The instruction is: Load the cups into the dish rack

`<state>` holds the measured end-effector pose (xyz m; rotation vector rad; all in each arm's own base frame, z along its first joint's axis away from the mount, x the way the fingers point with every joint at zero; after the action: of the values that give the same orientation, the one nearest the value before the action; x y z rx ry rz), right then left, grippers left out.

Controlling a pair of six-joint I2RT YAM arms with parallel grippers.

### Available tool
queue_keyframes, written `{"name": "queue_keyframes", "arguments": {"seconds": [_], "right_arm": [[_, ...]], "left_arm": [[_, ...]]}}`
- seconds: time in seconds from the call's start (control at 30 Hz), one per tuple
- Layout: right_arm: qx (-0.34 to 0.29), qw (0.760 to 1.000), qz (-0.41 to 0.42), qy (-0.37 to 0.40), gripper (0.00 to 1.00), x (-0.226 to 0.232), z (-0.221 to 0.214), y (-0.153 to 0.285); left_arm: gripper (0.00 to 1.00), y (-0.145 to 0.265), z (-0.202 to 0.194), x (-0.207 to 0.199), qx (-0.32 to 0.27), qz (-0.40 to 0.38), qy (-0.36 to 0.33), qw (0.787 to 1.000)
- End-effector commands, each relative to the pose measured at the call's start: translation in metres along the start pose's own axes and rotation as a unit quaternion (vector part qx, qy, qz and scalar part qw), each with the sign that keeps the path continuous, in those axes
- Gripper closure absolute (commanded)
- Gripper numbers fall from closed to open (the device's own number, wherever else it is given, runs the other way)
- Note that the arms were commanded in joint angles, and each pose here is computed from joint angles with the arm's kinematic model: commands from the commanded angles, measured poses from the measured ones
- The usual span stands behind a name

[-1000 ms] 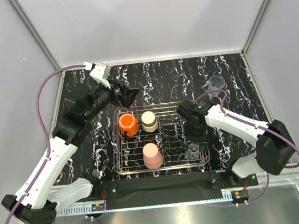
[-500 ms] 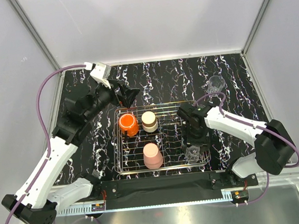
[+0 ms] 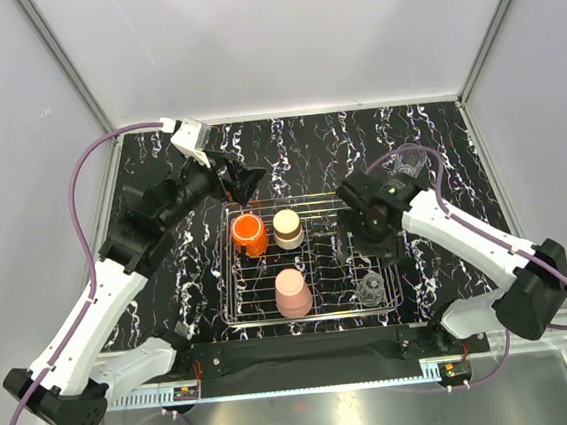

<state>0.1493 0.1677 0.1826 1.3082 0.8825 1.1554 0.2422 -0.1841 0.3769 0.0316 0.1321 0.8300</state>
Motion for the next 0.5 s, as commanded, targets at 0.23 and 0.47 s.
{"name": "queue_keyframes", "arguments": {"seconds": [0.23,0.47], "right_arm": [[-0.192,0.978,-0.086,-0.01,0.0,0.012,0.075,0.092],[-0.315,0.939,-0.135,0.026,0.0,0.038,0.143,0.126]], "left_arm": [[0.01,-0.004,0.018,0.0,-0.037,0.001,-0.005,0.999],[0.01,-0.015,0.003,0.006,-0.023,0.014,0.003,1.0]]}}
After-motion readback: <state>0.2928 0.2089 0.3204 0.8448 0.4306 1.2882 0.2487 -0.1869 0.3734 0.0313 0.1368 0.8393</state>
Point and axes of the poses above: each gripper's point midway between its finger pads, its own y axis back along the fingers, its own x axis along the line the jaws close on, z = x × y, the point moved 5 cm from there along y, back along the fingers, and after that the axes turned 7 degrees about -y, right-handed, at the moved point
